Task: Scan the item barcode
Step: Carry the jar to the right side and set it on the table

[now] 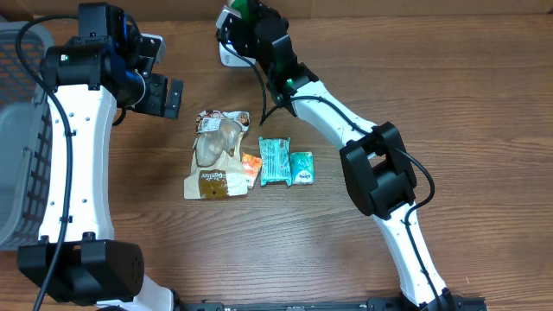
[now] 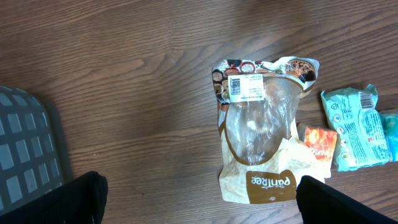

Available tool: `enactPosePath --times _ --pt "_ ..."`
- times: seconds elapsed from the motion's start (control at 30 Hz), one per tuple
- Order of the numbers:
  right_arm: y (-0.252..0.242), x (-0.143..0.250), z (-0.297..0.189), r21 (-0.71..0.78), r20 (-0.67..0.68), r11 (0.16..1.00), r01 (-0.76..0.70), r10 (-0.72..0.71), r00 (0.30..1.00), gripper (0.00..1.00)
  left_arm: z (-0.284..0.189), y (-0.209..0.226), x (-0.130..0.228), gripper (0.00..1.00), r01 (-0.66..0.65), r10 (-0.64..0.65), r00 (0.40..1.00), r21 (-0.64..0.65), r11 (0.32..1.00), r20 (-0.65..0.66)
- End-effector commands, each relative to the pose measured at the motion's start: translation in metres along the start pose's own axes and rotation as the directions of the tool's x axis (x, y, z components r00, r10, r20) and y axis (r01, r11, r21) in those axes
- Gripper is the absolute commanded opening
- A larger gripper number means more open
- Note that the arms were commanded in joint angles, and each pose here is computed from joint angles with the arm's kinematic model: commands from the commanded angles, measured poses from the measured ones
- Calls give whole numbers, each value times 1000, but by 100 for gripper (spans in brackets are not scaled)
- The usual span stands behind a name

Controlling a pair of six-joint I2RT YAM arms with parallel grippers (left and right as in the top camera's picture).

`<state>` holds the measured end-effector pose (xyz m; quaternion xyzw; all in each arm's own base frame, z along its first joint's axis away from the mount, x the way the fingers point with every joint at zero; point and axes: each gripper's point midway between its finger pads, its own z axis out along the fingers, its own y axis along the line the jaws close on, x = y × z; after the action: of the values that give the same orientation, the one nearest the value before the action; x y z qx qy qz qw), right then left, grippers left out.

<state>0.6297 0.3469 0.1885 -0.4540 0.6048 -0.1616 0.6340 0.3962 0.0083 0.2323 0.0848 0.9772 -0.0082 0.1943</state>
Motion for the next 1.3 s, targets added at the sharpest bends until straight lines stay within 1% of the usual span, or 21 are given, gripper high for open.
enactPosePath --times 0.0,0.33,0.43,0.47,0.5,0.7,0.8,0.93,1.0,1.07,1.17,1.27 --pt "-4 1 2 7 23 999 31 -31 999 34 -1 -1 -2 100 -10 10 1000 9 1000 5" --pt "13 15 8 -25 16 999 33 -33 999 34 -1 -1 -2 100 -10 10 1000 9 1000 5" --pt "11 13 8 -15 22 999 32 -32 999 35 -1 -1 -2 99 -10 10 1000 9 1000 5" --pt "9 11 8 -7 29 999 31 -31 999 38 -1 -1 -2 100 -10 10 1000 9 1000 5" --pt "7 9 8 1 36 1000 30 -30 999 39 -1 -1 -2 99 -10 10 1000 9 1000 5" --pt "-9 -3 2 16 45 1000 14 -15 999 38 -1 -1 -2 100 -10 10 1000 9 1000 5" --pt "-28 -18 -8 19 54 997 -79 78 995 38 -1 -1 -2 100 -10 10 1000 9 1000 5" --pt "-59 -40 -31 -11 28 971 -240 240 970 38 -1 -1 -2 100 -10 10 1000 9 1000 5" --pt "-78 -52 -51 -30 0 941 -337 337 941 38 -1 -1 -2 100 -10 10 1000 9 1000 5" --pt "-96 -63 -75 -46 -40 895 -443 441 896 38 -1 -1 -2 100 -10 10 1000 9 1000 5" --pt "-114 -72 -118 -70 -142 769 -635 622 770 38 -1 -1 -2 99 -10 10 1000 9 1000 5" --pt "-123 -62 -164 -65 -284 645 -761 719 634 38 -1 -1 -2 100 -10 10 1000 9 1000 5"
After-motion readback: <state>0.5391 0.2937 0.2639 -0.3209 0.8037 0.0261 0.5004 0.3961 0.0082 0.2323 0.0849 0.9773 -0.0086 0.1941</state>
